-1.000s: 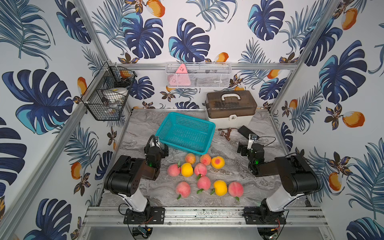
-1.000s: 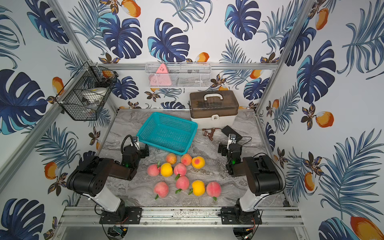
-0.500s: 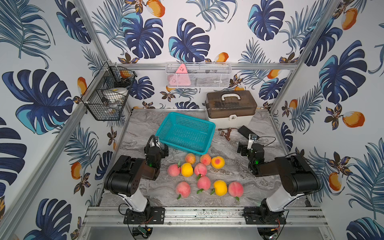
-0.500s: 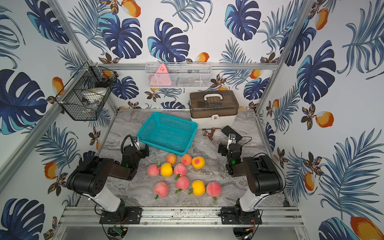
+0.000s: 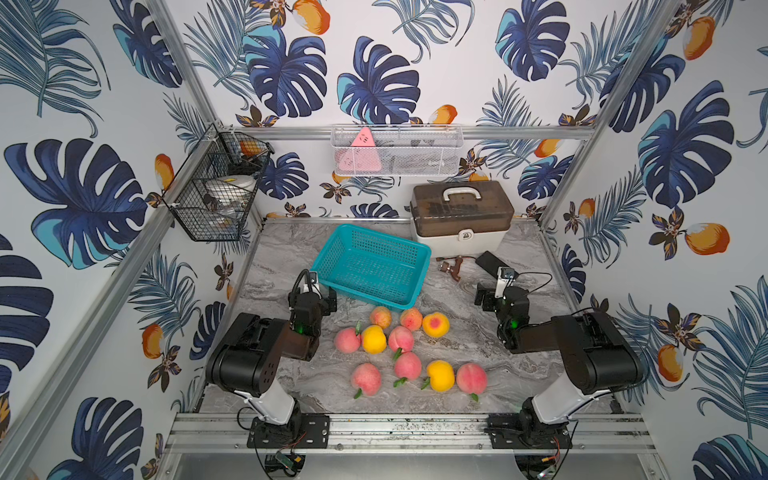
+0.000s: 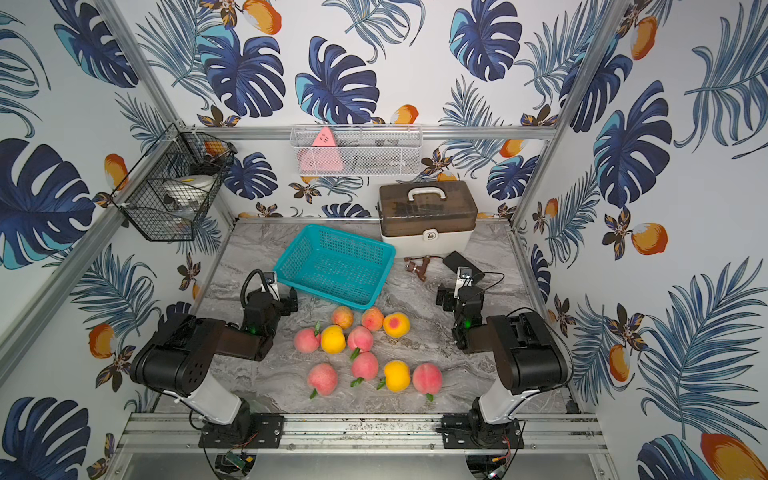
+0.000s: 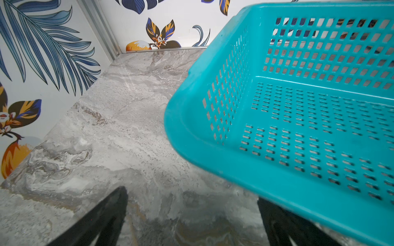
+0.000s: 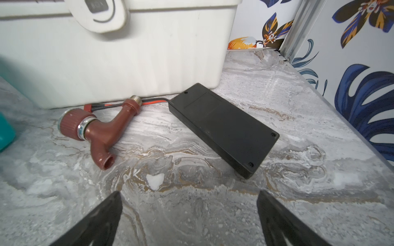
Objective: Put the peaches into the basket
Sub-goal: Pick up the peach from the center of the board.
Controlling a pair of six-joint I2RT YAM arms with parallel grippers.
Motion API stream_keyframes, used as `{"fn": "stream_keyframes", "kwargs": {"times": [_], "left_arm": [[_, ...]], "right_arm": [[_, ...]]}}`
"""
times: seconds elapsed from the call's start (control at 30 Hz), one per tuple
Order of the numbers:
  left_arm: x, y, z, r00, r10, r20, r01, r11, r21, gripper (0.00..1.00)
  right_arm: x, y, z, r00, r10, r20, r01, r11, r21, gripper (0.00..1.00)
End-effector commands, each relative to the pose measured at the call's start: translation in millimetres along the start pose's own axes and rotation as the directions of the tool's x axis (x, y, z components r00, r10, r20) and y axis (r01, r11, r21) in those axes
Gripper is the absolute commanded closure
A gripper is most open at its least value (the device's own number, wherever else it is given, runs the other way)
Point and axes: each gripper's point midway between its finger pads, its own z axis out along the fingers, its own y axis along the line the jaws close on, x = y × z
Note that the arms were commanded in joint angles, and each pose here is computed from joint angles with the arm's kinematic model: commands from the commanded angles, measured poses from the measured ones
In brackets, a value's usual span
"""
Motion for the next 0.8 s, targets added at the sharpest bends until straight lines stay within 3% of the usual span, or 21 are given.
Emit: {"fn": "stream_keyframes", "kwargs": {"times": [0.0, 0.23, 0.37, 0.63, 0.77], "left_arm": [[-15, -1, -2, 1.0, 0.005, 0.021, -0.005, 1.0, 0.01, 0.01], [-18, -13, -11, 0.988, 0.049, -0.144, -0.038, 0.996, 0.079, 0.01], [-31, -15, -26, 0.963, 0.034, -0.266, -0.022, 0.999, 0.048, 0.01], [-59, -9, -69, 0.946, -0.006, -0.324, 0.003, 1.0, -0.009, 0.01], [-65, -25, -81, 0.907, -0.039, -0.42, 0.06, 0.998, 0.036, 0.01]], "right_arm": [[-5, 2, -2, 1.0, -0.012, -0.005, 0.012, 1.0, -0.01, 0.0], [-18, 4, -7, 0.996, -0.032, -0.084, 0.032, 0.999, -0.004, 0.0], [-35, 11, -20, 0.994, -0.041, -0.098, 0.04, 0.999, -0.012, 0.0], [-81, 36, -52, 0.98, 0.035, -0.195, -0.055, 0.994, -0.098, 0.0], [-103, 58, -73, 0.967, 0.012, -0.256, -0.06, 0.982, -0.179, 0.0]]}}
